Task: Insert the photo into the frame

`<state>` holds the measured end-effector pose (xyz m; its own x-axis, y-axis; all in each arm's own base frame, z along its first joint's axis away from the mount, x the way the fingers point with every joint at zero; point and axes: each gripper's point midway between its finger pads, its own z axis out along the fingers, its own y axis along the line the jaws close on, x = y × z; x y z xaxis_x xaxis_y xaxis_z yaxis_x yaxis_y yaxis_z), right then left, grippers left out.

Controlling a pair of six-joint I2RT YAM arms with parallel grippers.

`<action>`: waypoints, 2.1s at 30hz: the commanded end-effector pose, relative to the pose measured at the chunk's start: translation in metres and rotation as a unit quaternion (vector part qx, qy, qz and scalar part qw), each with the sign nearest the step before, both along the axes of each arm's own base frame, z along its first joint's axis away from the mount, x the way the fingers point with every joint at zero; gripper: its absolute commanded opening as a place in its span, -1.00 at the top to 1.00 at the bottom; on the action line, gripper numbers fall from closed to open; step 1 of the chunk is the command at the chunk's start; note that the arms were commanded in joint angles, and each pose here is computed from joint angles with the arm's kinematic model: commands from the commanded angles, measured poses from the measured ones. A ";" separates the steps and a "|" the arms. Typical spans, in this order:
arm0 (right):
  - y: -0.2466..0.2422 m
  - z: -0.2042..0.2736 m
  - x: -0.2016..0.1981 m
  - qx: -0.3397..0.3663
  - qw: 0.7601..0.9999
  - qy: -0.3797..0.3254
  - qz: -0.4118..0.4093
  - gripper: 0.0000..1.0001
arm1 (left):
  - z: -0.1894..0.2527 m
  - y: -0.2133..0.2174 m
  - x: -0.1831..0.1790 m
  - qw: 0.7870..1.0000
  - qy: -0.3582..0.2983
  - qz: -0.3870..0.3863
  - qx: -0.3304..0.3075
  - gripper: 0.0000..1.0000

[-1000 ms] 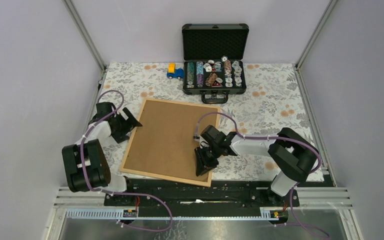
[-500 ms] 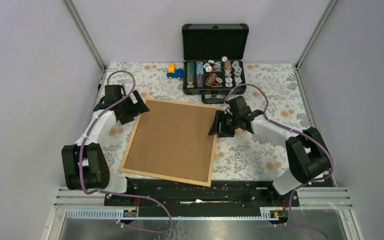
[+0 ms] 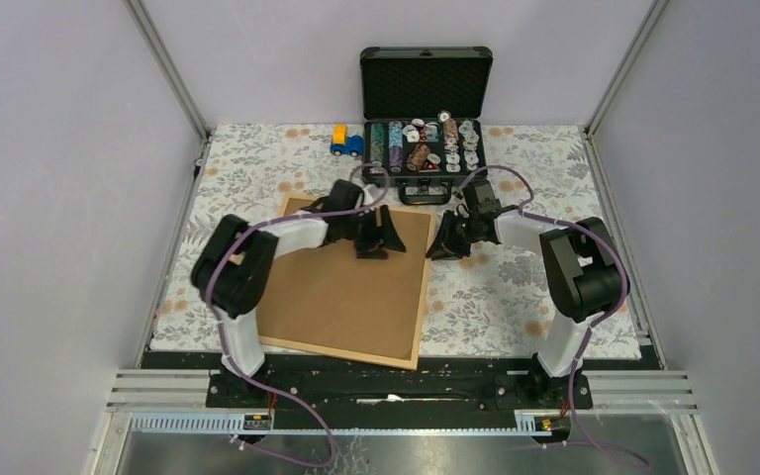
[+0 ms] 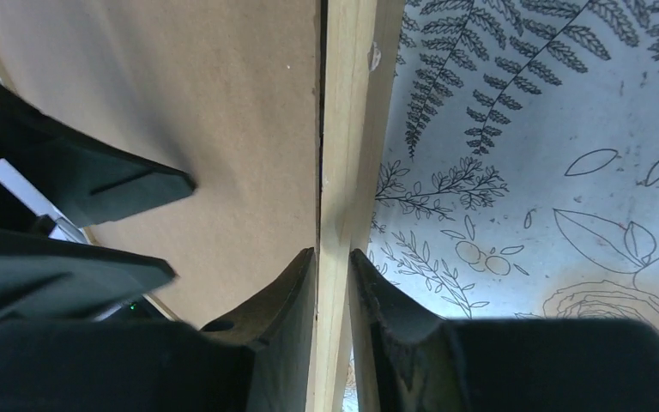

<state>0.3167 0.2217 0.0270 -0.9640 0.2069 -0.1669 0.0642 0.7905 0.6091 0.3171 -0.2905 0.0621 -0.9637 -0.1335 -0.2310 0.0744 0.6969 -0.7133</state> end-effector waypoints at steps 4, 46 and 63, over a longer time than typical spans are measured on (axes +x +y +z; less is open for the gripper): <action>-0.006 0.003 0.010 -0.006 1.000 -0.022 -0.001 0.49 | 0.026 -0.071 0.037 0.994 -0.051 -0.030 -0.094 -0.04; 0.001 0.016 0.099 0.034 0.998 -0.060 0.005 0.08 | 0.043 0.108 0.075 0.983 -0.080 0.138 0.096 -0.77; 0.005 0.002 0.090 0.063 0.997 -0.037 0.004 0.22 | 0.010 0.312 0.137 0.929 -0.023 0.322 0.182 -0.96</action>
